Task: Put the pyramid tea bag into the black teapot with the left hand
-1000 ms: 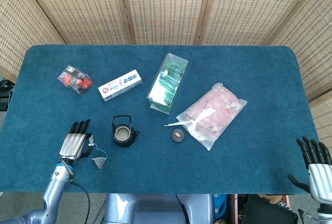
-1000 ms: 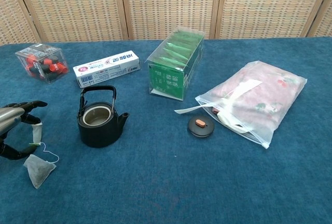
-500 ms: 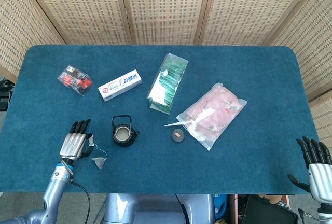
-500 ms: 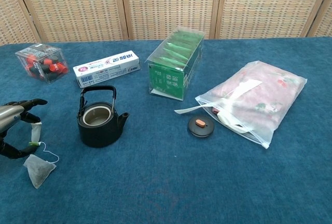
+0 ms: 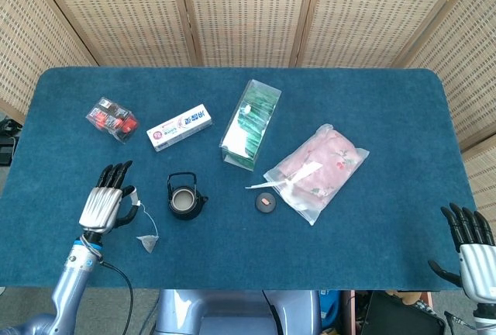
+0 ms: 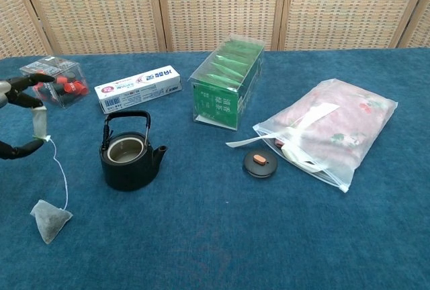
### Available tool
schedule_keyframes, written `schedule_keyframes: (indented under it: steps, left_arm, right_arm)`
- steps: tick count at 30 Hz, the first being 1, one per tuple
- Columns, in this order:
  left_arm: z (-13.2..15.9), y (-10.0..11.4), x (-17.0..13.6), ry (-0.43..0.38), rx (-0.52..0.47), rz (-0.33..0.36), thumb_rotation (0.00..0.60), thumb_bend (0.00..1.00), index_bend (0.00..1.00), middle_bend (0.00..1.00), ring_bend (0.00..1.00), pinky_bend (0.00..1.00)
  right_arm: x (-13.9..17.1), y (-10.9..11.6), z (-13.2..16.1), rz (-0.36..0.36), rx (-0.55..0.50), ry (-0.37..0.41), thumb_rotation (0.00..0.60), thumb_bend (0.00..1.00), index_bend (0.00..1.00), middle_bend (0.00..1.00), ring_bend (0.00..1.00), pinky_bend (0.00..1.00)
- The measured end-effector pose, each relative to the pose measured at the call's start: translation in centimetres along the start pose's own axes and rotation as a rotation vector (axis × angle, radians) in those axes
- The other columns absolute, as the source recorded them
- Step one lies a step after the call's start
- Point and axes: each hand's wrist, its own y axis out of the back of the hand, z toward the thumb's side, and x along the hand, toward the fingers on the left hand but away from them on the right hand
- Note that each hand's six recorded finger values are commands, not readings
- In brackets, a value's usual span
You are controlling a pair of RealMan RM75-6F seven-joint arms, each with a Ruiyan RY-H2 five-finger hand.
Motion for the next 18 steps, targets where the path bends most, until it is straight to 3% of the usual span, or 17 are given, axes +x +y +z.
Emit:
schedule_keyframes:
  steps: [6, 18]
  left_arm:
    - [2.1, 3.7, -0.4, -0.084, -0.026, 0.088, 0.6, 0.38, 0.6, 0.05, 0.0, 0.0]
    - [6.2, 7.1, -0.5, -0.224, -0.043, 0.155, 0.6, 0.38, 0.6, 0.05, 0.0, 0.0]
  right_arm:
    - [0.1, 0.0, -0.1, -0.004, -0.004, 0.002, 0.6, 0.07, 0.09, 0.14, 0.0, 0.08]
    - [0.0, -0.2, -0.3, -0.003, -0.011, 0.005, 0.6, 0.07, 0.09, 0.14, 0.0, 0.08]
